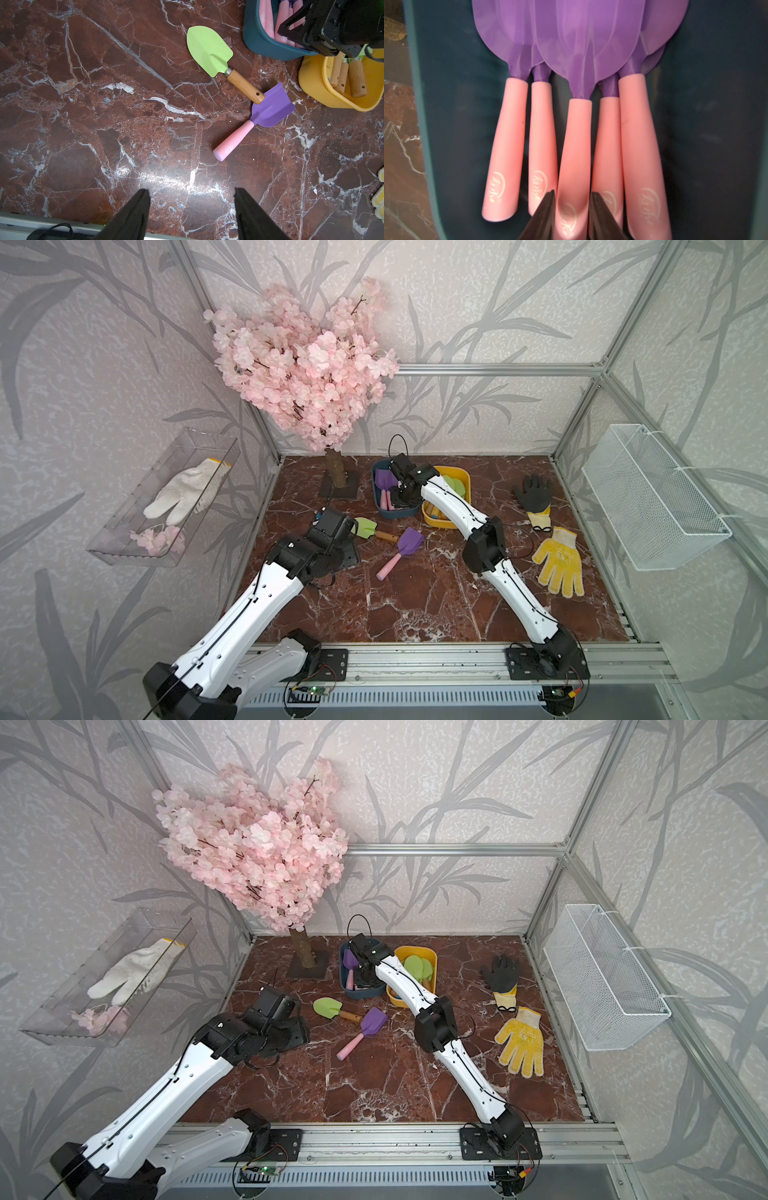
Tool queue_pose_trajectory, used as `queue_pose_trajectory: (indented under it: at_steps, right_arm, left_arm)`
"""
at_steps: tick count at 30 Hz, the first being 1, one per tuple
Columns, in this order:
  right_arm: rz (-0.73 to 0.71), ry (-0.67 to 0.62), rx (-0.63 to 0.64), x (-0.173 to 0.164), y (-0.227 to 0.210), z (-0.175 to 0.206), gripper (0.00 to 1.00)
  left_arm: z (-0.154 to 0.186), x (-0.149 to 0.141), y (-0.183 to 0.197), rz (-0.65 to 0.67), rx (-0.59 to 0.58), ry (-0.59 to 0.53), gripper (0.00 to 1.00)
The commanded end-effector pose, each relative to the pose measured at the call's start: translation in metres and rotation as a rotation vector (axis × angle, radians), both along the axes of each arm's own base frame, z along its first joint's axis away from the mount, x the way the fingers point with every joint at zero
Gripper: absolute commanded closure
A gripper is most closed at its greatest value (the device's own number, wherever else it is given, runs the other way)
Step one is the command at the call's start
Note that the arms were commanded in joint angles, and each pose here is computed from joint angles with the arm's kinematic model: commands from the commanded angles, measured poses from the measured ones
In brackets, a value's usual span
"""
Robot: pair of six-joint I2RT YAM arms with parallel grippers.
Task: Sort the small shovels by color and place them into the storage box
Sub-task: Place the shovel in the storage box.
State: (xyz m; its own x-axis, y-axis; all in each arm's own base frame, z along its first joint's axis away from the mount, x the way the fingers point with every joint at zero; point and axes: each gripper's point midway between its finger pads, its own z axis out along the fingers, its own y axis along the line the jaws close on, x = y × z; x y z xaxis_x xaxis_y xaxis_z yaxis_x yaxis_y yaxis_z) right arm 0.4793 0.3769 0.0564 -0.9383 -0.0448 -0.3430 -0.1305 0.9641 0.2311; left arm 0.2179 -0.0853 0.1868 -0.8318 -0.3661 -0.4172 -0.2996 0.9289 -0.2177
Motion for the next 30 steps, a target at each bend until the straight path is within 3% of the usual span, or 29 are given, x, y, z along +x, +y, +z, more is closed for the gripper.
queue_pose_trajectory:
  at_steps: [1, 10, 20, 30]
  right_arm:
    - [-0.005, 0.003, -0.016, 0.001, -0.004, -0.002, 0.68]
    - [-0.003, -0.046, 0.011, 0.005, -0.003, 0.025, 0.67]
    - [-0.002, -0.25, 0.088, 0.009, -0.017, 0.148, 0.61]
    - [0.051, -0.33, 0.041, -0.04, -0.066, 0.243, 0.6]
  left_arm:
    - [-0.001, -0.002, 0.004, 0.013, 0.004, -0.003, 0.32]
    - [0.003, -0.002, 0.003, 0.009, -0.002, -0.008, 0.32]
    - [0.011, -0.003, 0.003, 0.001, -0.003, -0.013, 0.32]
    - [0.009, -0.002, -0.009, -0.052, -0.003, 0.019, 0.33]
